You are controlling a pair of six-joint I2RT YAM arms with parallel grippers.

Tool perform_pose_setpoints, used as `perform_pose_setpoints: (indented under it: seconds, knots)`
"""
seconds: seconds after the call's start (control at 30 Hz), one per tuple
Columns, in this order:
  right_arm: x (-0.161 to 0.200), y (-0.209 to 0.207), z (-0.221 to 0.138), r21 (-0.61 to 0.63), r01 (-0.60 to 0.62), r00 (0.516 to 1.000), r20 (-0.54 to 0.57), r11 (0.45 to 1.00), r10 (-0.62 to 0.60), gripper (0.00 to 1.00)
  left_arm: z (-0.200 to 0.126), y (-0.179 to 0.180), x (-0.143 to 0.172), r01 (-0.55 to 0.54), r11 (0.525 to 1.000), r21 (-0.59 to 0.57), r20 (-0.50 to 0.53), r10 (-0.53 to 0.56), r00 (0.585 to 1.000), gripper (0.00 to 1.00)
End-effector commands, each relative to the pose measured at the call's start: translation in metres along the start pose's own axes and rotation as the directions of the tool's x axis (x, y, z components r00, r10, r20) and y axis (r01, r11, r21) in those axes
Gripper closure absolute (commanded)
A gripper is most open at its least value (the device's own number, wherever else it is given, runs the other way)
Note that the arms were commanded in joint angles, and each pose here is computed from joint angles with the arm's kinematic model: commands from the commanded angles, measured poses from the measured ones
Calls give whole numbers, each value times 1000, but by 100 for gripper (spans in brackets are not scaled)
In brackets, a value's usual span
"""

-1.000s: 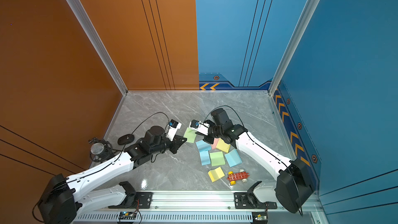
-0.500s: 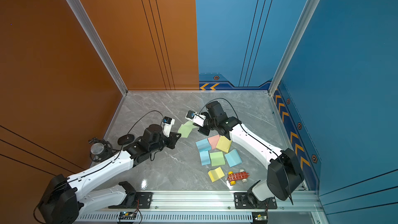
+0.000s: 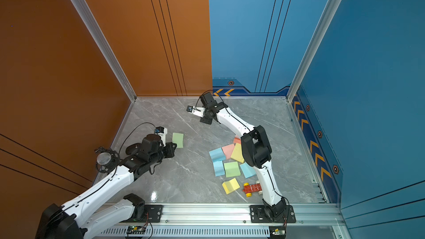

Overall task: Tear off pages from different memo pads
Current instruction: Place the paper at the center of the board.

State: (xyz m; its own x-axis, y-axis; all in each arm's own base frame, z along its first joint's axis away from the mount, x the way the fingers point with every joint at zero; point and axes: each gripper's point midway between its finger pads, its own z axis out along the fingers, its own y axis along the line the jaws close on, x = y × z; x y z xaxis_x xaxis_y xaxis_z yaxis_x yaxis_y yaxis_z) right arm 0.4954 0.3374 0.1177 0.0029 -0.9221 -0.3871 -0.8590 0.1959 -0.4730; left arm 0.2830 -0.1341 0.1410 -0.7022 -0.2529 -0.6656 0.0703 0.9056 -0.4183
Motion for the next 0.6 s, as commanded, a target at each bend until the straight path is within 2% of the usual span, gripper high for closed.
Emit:
perform_pose_setpoints:
  seconds: [0.0, 0.4, 0.57]
  knots:
    - [26, 9, 17, -51, 119, 978, -169, 992, -126, 100, -8, 6, -1, 32, 999, -26, 3, -32, 999, 100]
    - [6, 23, 62, -61, 206, 964, -159, 977, -213, 100, -20, 14, -1, 40, 998, -53, 34, -38, 999, 100]
    - [0, 17, 71, -13, 183, 968, -173, 983, -182, 100, -22, 15, 0, 41, 998, -54, 36, -39, 999, 100]
